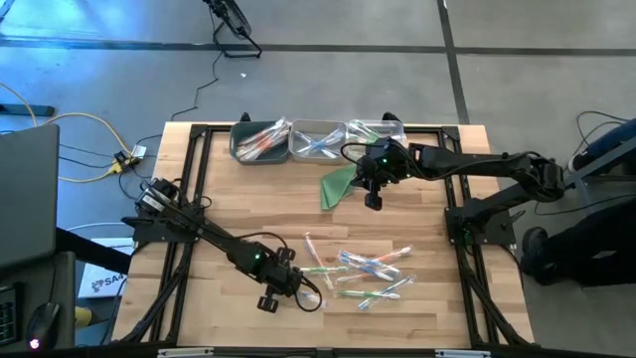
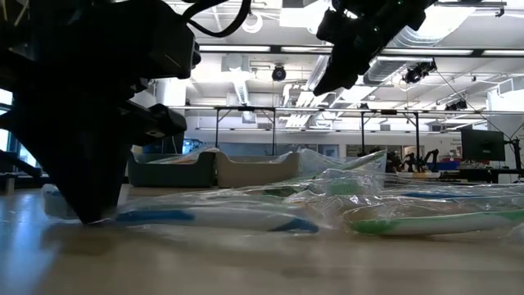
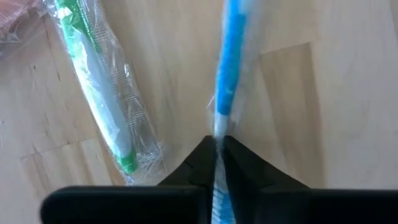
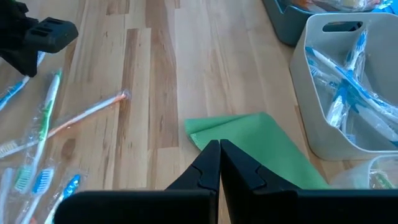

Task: Pick & Place Toothbrushes
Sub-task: Put the blue toothbrush into the gray bin

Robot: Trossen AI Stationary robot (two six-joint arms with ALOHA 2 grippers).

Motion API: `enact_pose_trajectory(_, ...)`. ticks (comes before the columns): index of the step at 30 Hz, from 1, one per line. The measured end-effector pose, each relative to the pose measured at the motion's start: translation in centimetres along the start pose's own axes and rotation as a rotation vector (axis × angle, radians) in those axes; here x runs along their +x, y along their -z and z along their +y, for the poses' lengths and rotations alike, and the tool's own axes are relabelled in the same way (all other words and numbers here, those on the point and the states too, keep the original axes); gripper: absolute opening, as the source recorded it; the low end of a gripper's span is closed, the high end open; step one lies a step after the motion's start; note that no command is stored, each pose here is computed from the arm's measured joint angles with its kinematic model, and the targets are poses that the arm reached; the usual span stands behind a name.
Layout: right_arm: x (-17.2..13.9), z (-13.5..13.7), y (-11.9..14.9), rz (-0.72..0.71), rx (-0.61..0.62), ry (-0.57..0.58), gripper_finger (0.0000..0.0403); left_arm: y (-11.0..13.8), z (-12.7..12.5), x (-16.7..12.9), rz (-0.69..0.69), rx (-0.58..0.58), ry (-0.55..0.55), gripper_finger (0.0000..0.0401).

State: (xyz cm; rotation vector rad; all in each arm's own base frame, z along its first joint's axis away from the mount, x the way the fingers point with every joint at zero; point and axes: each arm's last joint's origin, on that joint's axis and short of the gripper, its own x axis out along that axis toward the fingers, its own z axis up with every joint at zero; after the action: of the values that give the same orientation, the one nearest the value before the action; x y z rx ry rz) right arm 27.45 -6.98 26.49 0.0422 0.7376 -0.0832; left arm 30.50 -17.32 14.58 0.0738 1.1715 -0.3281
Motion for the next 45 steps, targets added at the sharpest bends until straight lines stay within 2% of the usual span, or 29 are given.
enact_pose_trajectory(3, 0.0, 0.0, 0.0, 0.000, 0.000, 0.000, 0.0004, -0.3, -0.1, -0.2, 0.008, -0.015, 0.010, 0.0007)
enact_pose_trajectory(10, -0.4, 0.1, 0.2, 0.015, 0.002, -0.002, 0.0004, -1.0, -0.5, -1.3, 0.082, -0.044, 0.018, 0.0003)
enact_pose_trajectory(15, -1.6, 0.2, 0.2, 0.010, 0.000, -0.001, 0.0004, -2.2, -0.2, -3.2, 0.144, -0.096, -0.006, 0.0001)
enact_pose_trajectory(19, -3.3, 0.5, 0.0, -0.027, -0.006, -0.002, 0.0004, -3.8, 1.0, -5.3, 0.166, -0.136, -0.036, 0.0000)
enact_pose_trajectory(25, -6.9, 0.9, 0.0, -0.102, -0.021, 0.008, 0.0004, -5.8, 4.5, -8.3, 0.176, -0.236, -0.092, 0.0001)
enact_pose_trajectory(35, -13.5, 1.9, 1.2, -0.247, 0.001, 0.026, 0.0004, -6.7, 12.0, -12.6, 0.212, -0.349, -0.171, 0.0001)
enact_pose_trajectory(40, -15.6, 2.3, 1.8, -0.304, 0.020, 0.028, 0.0004, -6.7, 15.9, -15.0, 0.186, -0.437, -0.202, 0.0001)
enact_pose_trajectory(45, -16.5, 2.4, 2.1, -0.334, 0.015, 0.030, 0.0004, -6.3, 19.7, -17.9, 0.153, -0.473, -0.233, 0.0001)
